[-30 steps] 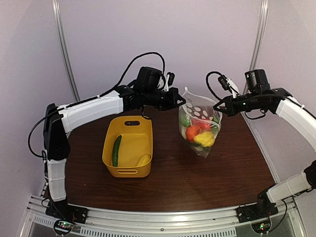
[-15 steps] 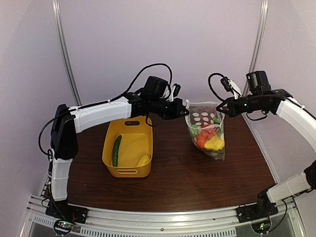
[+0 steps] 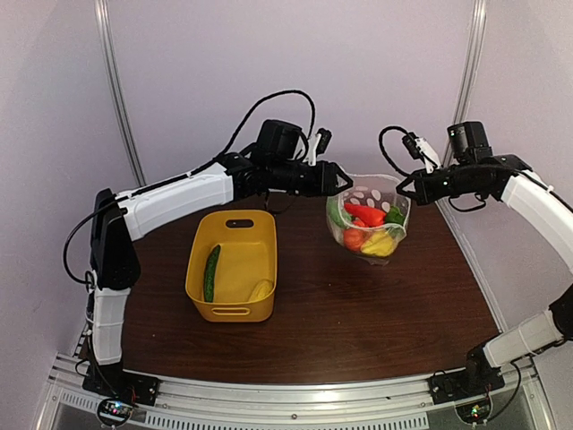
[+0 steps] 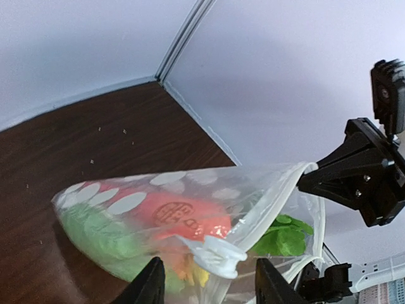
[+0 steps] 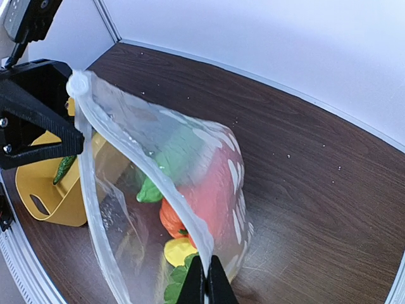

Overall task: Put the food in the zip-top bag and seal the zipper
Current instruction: Adjust the zipper food storage bag, then pick up the fake vegetable from the bin, then place the fake vegetable in the zipper food storage bag.

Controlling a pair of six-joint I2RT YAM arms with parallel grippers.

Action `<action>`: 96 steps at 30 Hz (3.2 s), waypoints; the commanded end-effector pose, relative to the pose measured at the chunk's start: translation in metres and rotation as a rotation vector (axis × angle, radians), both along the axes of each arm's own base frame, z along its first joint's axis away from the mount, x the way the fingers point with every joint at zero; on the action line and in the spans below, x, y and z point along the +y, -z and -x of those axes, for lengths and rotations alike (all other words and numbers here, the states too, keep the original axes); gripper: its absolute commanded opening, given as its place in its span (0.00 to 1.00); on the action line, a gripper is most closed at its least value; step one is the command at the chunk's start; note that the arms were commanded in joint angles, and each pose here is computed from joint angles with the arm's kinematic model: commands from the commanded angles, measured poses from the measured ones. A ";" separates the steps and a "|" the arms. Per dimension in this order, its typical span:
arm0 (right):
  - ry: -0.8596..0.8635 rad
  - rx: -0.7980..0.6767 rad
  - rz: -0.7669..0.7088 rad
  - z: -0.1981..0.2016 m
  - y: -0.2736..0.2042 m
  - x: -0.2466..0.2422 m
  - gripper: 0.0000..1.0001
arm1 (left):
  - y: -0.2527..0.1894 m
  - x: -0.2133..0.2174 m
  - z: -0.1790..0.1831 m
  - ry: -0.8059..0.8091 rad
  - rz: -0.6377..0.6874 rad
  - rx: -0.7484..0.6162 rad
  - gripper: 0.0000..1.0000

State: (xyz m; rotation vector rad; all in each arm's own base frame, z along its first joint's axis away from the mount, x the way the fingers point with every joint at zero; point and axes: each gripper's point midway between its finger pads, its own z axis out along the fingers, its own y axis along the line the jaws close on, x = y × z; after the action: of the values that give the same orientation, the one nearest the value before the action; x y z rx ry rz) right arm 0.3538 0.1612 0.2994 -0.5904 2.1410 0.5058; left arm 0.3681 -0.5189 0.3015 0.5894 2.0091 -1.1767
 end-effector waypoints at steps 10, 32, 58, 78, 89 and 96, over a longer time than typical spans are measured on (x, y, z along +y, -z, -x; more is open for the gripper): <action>0.025 -0.052 -0.010 0.003 -0.006 -0.007 0.00 | 0.020 0.115 0.040 -0.082 -0.338 -0.091 0.67; -0.003 -0.014 -0.044 0.018 0.020 -0.005 0.00 | 0.195 0.269 0.040 -0.553 -0.894 0.228 0.72; -0.024 -0.011 -0.065 0.025 0.023 -0.002 0.00 | 0.293 0.312 0.015 -0.628 -1.041 0.335 0.68; -0.022 -0.013 -0.051 0.023 0.022 -0.004 0.00 | 0.205 0.300 0.019 -0.610 -0.833 0.237 0.15; -0.057 0.003 -0.061 0.027 0.016 0.001 0.00 | 0.065 0.273 0.003 -0.583 -0.510 -0.005 0.00; -0.076 -0.003 -0.045 0.028 0.001 0.002 0.00 | 0.000 0.239 0.009 -0.448 -0.283 -0.156 0.00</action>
State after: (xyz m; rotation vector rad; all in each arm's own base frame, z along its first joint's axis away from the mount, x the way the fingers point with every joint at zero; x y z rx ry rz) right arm 0.3260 0.1614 0.2764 -0.6147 2.1490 0.5873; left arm 0.3603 -0.2526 0.2562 0.2277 2.2162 -0.3882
